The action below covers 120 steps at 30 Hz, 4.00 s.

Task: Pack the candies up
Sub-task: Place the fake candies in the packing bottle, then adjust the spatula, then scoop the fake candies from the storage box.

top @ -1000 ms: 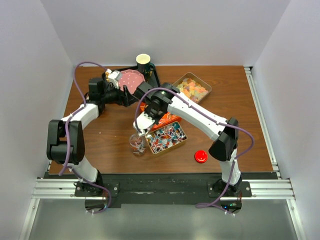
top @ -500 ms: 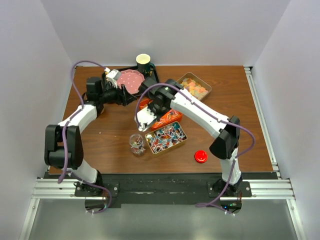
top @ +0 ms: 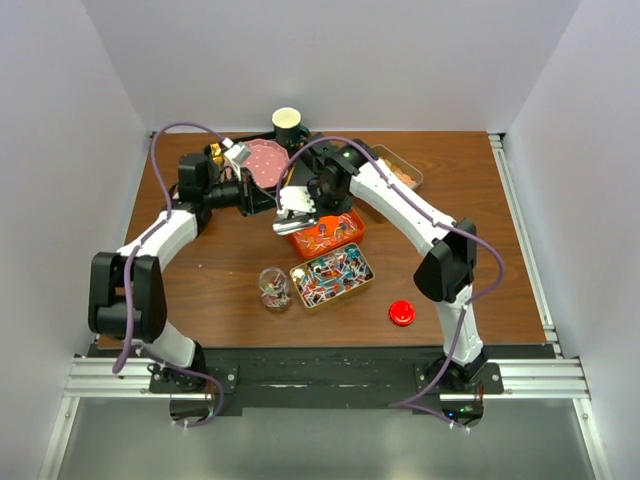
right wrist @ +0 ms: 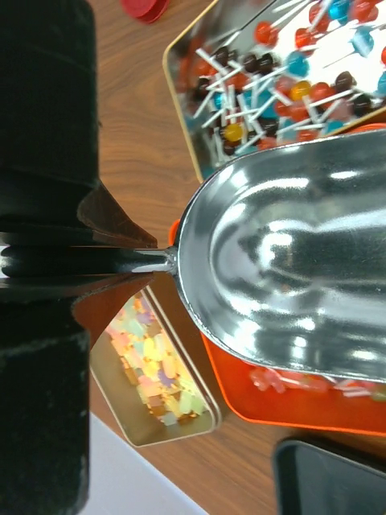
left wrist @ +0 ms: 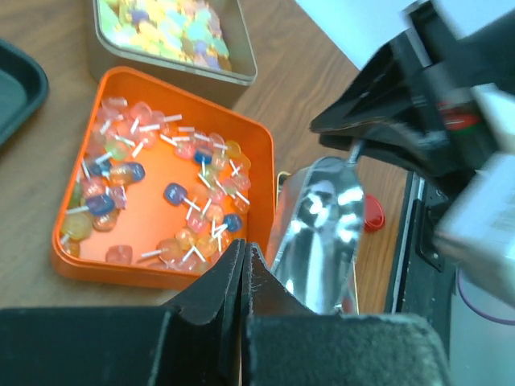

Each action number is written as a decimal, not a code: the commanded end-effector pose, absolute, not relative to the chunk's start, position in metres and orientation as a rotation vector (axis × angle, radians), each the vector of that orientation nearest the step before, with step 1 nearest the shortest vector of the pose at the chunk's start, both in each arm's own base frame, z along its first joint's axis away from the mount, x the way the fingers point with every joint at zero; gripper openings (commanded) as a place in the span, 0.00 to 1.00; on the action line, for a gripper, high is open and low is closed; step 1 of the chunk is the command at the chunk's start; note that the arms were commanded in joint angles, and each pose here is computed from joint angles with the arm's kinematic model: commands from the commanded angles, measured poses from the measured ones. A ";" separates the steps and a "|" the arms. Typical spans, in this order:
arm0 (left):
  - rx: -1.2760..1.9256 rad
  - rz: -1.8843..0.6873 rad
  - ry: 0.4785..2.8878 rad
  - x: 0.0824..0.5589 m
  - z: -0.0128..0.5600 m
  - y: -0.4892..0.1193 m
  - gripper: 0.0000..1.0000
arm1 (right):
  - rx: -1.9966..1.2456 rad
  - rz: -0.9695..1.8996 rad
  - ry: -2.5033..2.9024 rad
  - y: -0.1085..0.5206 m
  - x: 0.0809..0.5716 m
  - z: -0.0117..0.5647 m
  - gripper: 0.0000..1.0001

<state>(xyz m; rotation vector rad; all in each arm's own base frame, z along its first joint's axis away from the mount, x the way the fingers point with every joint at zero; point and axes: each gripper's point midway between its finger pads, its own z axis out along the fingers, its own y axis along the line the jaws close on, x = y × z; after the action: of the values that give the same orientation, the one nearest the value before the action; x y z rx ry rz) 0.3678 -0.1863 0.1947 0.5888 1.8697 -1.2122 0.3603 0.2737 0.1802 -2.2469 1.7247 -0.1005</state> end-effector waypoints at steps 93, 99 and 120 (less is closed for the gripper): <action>0.379 -1.803 1.948 0.359 0.178 -0.192 0.07 | -1.802 0.545 1.619 0.326 0.344 0.232 0.13; 0.372 -1.689 1.987 0.373 0.173 -0.190 0.55 | -1.858 0.499 1.640 0.308 0.345 0.229 0.00; 0.720 -0.942 2.198 0.422 0.127 -0.218 0.70 | -1.511 0.131 1.999 0.190 0.395 0.221 0.00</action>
<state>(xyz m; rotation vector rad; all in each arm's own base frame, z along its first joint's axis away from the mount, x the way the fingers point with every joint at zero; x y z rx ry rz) 0.4153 -0.1976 0.1240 0.5853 2.2412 -0.9926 0.3910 0.2086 0.1893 -1.6268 2.0218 0.2744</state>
